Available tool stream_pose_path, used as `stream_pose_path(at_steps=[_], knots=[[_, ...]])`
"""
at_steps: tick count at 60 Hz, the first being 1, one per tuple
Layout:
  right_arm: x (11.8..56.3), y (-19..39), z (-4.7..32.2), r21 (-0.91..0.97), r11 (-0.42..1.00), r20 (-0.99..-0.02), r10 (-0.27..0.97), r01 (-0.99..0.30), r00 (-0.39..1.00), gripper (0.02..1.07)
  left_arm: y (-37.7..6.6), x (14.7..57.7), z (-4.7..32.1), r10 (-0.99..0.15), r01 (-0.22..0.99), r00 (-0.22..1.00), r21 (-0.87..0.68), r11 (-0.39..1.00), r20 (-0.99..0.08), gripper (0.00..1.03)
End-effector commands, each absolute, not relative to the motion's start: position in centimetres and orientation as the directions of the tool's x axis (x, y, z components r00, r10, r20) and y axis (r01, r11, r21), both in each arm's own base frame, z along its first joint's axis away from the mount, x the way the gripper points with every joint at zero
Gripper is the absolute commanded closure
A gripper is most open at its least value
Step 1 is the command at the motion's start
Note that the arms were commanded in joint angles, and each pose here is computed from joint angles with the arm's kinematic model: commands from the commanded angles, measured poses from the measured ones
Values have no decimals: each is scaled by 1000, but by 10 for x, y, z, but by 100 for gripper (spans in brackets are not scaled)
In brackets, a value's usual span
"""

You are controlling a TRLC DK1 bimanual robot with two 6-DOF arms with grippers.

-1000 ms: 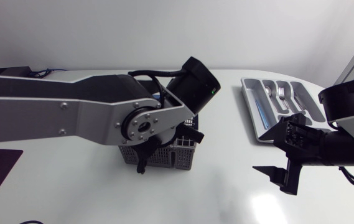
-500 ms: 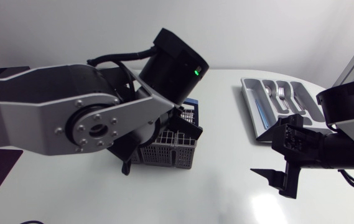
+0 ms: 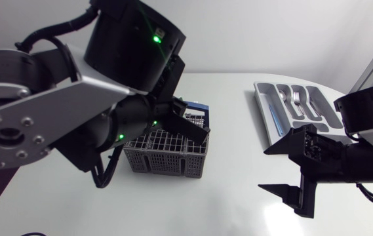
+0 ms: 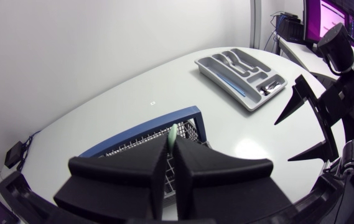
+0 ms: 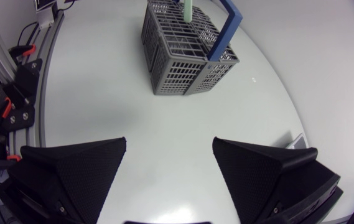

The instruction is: Unload the cutlery basket into the drawer organizer.

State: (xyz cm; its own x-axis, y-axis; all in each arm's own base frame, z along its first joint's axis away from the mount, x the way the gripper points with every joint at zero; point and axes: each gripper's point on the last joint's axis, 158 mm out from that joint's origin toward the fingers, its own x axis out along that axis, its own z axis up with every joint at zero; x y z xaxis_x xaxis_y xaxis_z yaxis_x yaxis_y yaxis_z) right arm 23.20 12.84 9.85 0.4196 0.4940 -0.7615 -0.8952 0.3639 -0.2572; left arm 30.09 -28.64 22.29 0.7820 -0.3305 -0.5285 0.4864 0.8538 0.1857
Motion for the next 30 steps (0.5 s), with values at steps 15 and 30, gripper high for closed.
stream_pose_path(at_steps=[15,30], knots=[[224,180,154,-115,388,-667,652,-914,361,7,-301,272,210,-452,537,656,-47,843,-604,99],[227,212,167,-31,383,-632,708,-923,315,9,-310,265,199,-501,529,571,-175,830,-650,99]])
